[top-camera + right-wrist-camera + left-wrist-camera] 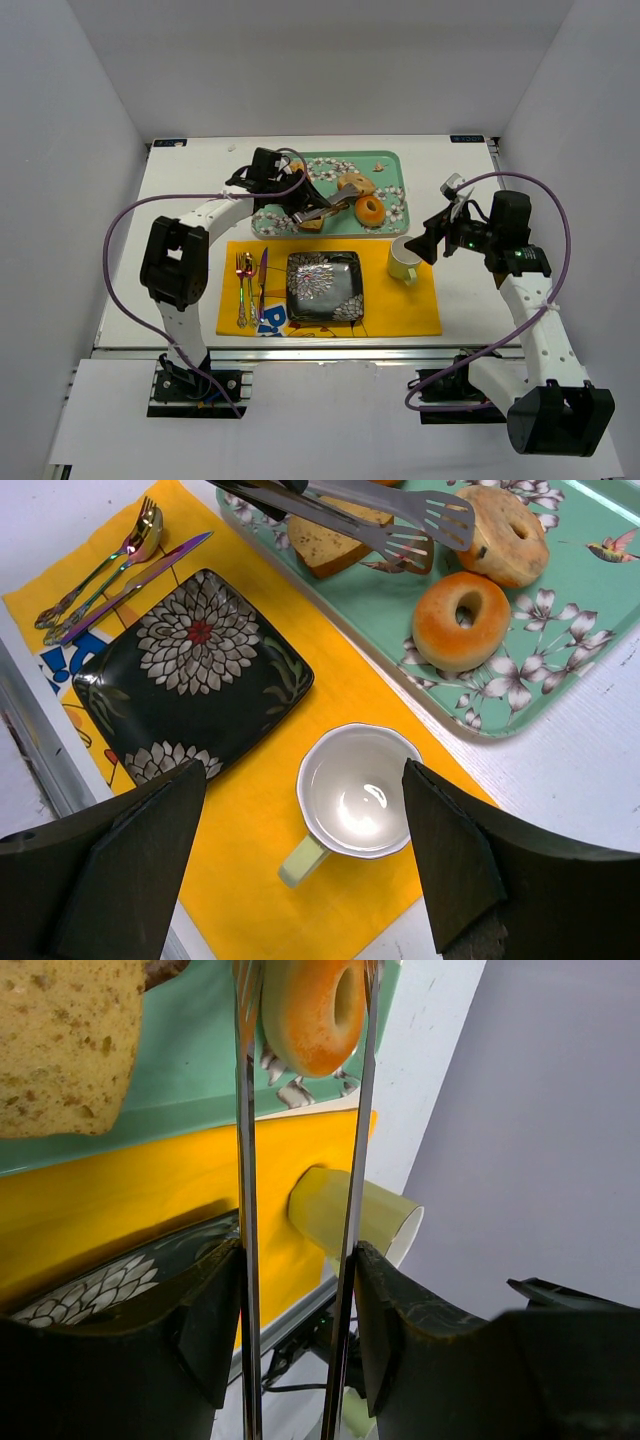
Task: Place the bread
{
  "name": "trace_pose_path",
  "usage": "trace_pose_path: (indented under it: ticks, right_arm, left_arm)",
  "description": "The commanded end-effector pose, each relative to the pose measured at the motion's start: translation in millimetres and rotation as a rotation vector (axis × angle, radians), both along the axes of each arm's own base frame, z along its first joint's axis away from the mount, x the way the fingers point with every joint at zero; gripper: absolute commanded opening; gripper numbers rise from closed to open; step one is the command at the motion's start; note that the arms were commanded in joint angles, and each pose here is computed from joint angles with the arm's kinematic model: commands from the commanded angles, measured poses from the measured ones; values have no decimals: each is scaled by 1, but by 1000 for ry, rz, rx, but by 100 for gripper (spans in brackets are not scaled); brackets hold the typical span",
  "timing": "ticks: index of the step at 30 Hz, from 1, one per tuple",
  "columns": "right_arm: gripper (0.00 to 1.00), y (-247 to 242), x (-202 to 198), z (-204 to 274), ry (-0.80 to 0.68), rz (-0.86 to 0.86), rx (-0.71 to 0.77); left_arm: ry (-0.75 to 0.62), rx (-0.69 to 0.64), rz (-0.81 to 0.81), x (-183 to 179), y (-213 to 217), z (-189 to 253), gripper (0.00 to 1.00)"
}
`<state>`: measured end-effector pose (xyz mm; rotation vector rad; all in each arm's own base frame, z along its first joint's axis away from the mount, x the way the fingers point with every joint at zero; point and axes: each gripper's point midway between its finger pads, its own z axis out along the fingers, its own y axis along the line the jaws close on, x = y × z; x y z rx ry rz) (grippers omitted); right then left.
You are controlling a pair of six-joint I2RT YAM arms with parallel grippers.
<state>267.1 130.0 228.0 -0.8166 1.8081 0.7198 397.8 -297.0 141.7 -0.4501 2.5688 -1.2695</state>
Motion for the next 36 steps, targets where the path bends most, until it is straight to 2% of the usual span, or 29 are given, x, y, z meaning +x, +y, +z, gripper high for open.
trace_pose_path:
  ticks: [1,8,11,15,19,22,26,28,30,36]
  right_arm:
    - [84,1,-1,8,-49,13,12]
    - [84,-5,1,7,-49,-8,15]
    - [84,-5,1,8,-50,-8,16]
    - [84,-6,1,8,-51,-9,15]
    - [84,-5,-1,9,-55,-3,19]
    - [85,-5,-2,9,-53,-2,21]
    - [84,-5,-3,9,-55,-2,20]
    - [85,-4,-3,10,-56,0,20]
    - [84,-4,-3,11,-61,1,18]
    - [85,-3,-4,9,-53,11,23]
  left_arm:
    - [-43,-59,-8,9,-10,18,56]
    - [-28,-75,18,12,-10,13,52]
    - [-21,-86,29,13,-11,9,45]
    - [-24,-105,39,15,-11,11,20]
    - [-57,-120,38,16,-11,22,8]
    - [-117,-142,29,16,-11,43,2]
    - [-218,-194,4,8,-10,83,0]
    - [-260,-208,-28,-5,-8,106,0]
    - [-261,-193,-50,-20,-2,109,0]
    - [-254,-143,-143,-107,29,113,0]
